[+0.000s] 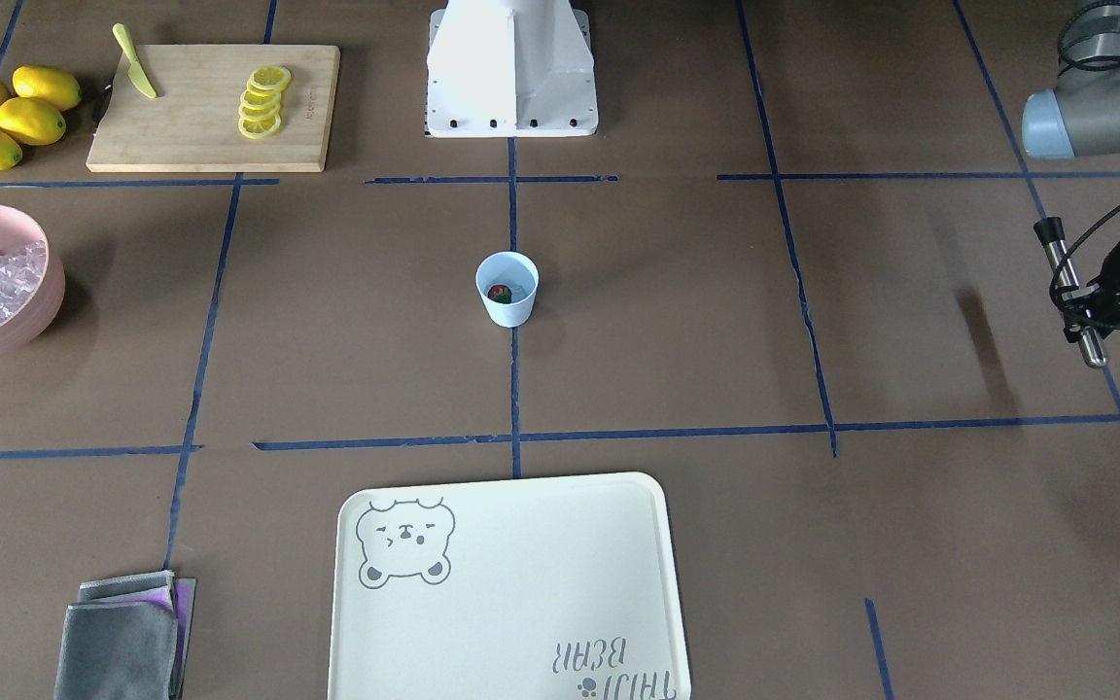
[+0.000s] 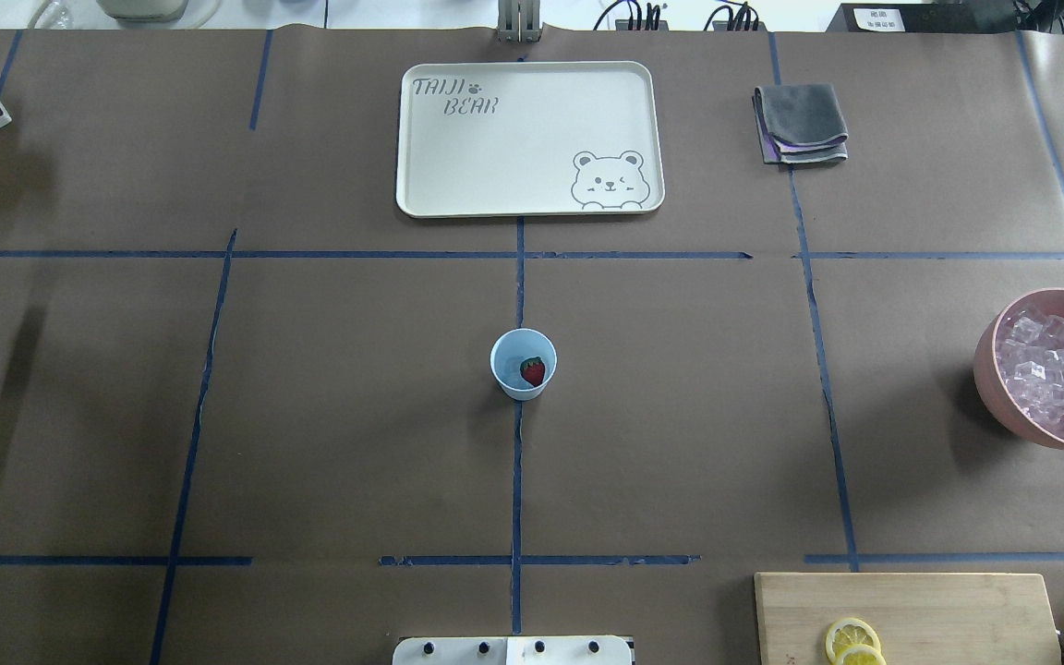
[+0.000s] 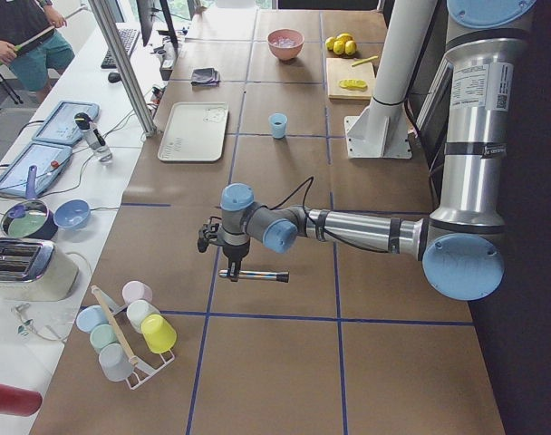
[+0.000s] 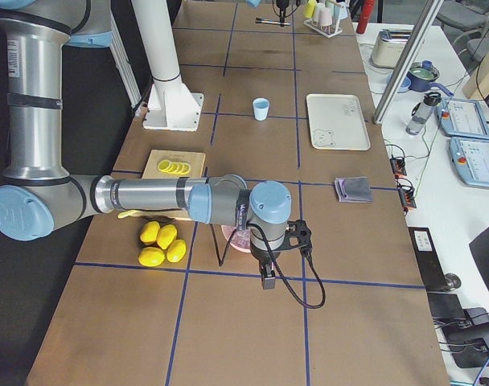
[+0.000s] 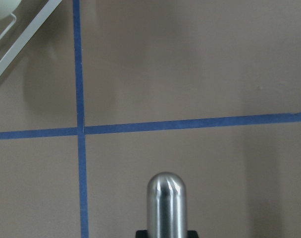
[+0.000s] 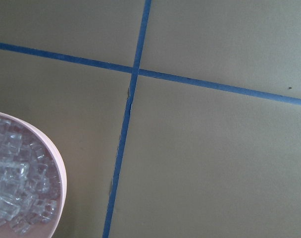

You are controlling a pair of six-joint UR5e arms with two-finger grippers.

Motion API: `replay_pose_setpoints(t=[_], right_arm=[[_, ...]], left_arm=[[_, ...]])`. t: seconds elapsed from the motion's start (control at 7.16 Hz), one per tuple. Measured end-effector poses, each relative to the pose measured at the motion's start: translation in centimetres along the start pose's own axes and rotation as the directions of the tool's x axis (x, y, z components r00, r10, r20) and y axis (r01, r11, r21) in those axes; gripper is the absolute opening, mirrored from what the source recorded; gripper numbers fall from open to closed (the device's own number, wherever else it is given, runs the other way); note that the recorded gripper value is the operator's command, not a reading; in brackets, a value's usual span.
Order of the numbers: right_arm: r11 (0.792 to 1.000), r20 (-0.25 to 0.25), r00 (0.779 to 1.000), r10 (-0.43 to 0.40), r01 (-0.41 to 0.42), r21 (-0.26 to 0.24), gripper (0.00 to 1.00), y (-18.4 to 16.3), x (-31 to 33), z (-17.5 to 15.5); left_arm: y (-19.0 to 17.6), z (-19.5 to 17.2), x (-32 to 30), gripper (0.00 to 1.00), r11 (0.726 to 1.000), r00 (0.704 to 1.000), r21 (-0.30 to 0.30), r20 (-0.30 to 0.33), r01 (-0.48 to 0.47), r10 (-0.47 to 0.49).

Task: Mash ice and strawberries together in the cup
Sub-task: 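Lay the muddler down on the table and open the left gripper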

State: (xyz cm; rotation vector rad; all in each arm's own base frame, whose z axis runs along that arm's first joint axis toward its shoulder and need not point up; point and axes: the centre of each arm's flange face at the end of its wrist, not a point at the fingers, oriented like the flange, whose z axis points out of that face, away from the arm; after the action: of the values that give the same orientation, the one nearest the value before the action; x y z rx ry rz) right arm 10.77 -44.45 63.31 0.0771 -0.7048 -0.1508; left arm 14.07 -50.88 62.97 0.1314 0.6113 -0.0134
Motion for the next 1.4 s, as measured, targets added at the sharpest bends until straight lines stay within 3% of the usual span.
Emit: replay_pose_setpoints(t=[0.14, 0.28, 0.42, 0.98, 1.4], right_arm=[[1.000, 0.000, 1.000, -0.001, 0.001, 0.001, 1.00, 0.0, -0.1, -0.1], [1.000, -0.001, 1.000, -0.002, 0.002, 0.002, 1.00, 0.0, -0.1, -0.1], [1.000, -0.001, 1.000, -0.003, 0.003, 0.003, 1.00, 0.1, -0.1, -0.1], [1.000, -0.001, 1.000, -0.003, 0.003, 0.002, 1.00, 0.2, -0.2, -0.1], [1.000, -0.001, 1.000, -0.003, 0.003, 0.003, 1.00, 0.2, -0.2, -0.2]], left_arm=[[0.3, 1.3, -0.9, 0.04, 1.000, 1.000, 0.008, -0.006, 0.021, -0.021], [0.6, 2.2, -1.5, 0.33, 0.999, 0.999, 0.012, -0.010, 0.034, -0.033], [1.0, 2.8, -1.9, 0.99, 0.999, 0.999, 0.011, -0.012, 0.038, -0.037], [1.3, 2.9, -1.8, 1.00, 1.000, 0.999, 0.003, -0.035, 0.031, -0.030], [1.8, -0.5, -1.8, 1.00, 0.999, 0.984, -0.027, -0.174, -0.027, 0.022]])
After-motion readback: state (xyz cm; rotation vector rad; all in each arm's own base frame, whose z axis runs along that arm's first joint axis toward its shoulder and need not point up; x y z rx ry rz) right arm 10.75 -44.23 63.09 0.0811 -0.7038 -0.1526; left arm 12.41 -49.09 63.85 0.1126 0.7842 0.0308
